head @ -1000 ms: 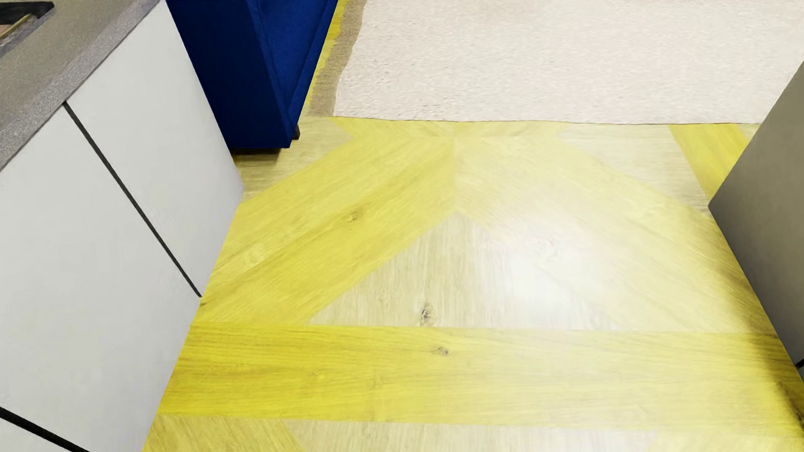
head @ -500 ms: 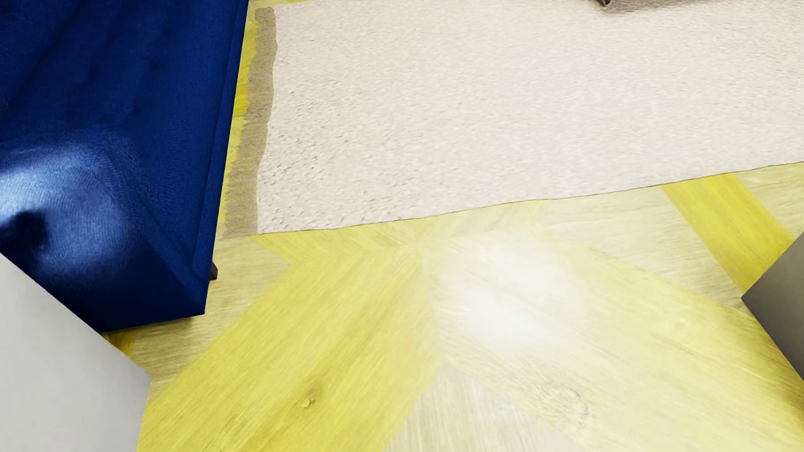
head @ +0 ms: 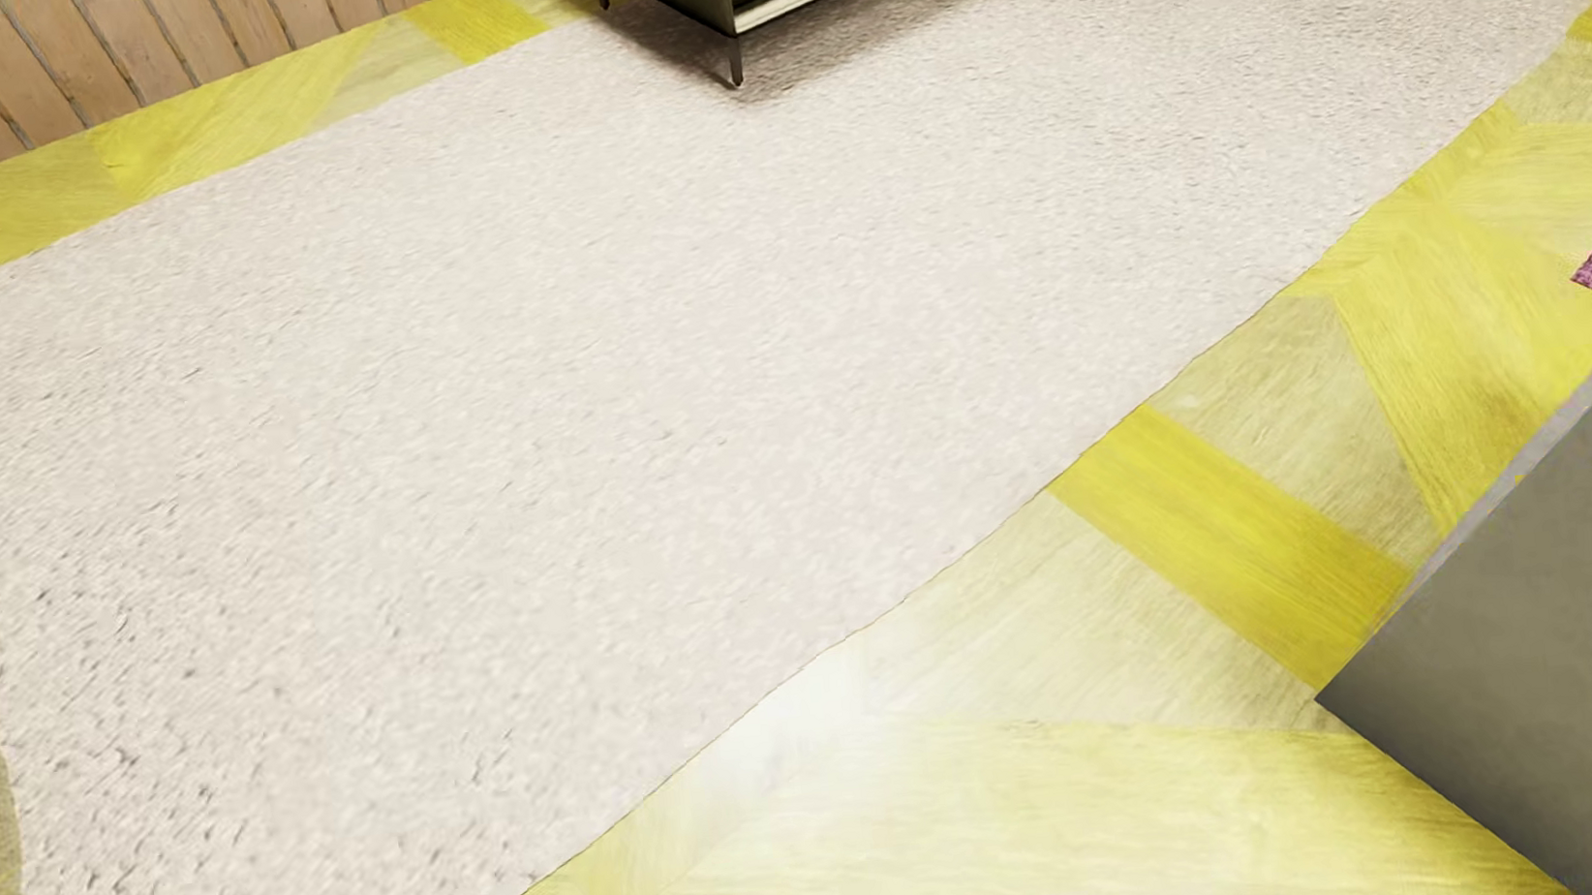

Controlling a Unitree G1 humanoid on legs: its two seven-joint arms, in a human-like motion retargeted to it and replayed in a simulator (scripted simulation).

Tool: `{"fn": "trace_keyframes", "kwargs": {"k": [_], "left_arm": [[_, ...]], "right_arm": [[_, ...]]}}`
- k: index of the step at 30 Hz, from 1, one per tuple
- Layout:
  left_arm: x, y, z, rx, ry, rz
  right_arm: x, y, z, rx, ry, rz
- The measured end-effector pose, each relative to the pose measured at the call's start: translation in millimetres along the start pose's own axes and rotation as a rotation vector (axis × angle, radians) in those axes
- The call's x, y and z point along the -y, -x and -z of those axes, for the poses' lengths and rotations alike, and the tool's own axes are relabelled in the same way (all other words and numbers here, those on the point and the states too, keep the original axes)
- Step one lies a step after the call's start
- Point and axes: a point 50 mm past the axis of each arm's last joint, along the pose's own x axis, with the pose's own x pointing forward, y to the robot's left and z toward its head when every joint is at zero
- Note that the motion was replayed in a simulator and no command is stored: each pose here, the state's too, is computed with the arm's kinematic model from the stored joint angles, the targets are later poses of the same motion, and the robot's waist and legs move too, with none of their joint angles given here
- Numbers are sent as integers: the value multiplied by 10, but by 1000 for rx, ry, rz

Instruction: Walk to the sofa

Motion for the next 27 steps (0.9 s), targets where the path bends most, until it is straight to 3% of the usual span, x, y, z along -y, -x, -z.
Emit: {"fn": "trace_keyframes", "kwargs": {"k": [3,7,12,17,21,24,27], "left_arm": [[-44,-8,-27,6,11,-14],[-387,-49,-193,27,-11,-93],[-971,46,-1020,295,-47,-237],[-1534,441,-1927,602,-35,-402],[-1214,274,-1724,557,44,-320],[-765,17,-1300,383,18,-193],[-340,-83,-588,159,13,-86]], "right_arm": [[119,1,-177,75,-12,41],[-177,92,468,-194,-41,-29],[-265,440,1101,-443,16,-83],[-158,732,1457,-592,-13,-36],[-246,897,1649,-696,-9,-63],[-282,602,1330,-547,-53,-48],[-169,254,719,-273,-89,0]]}}
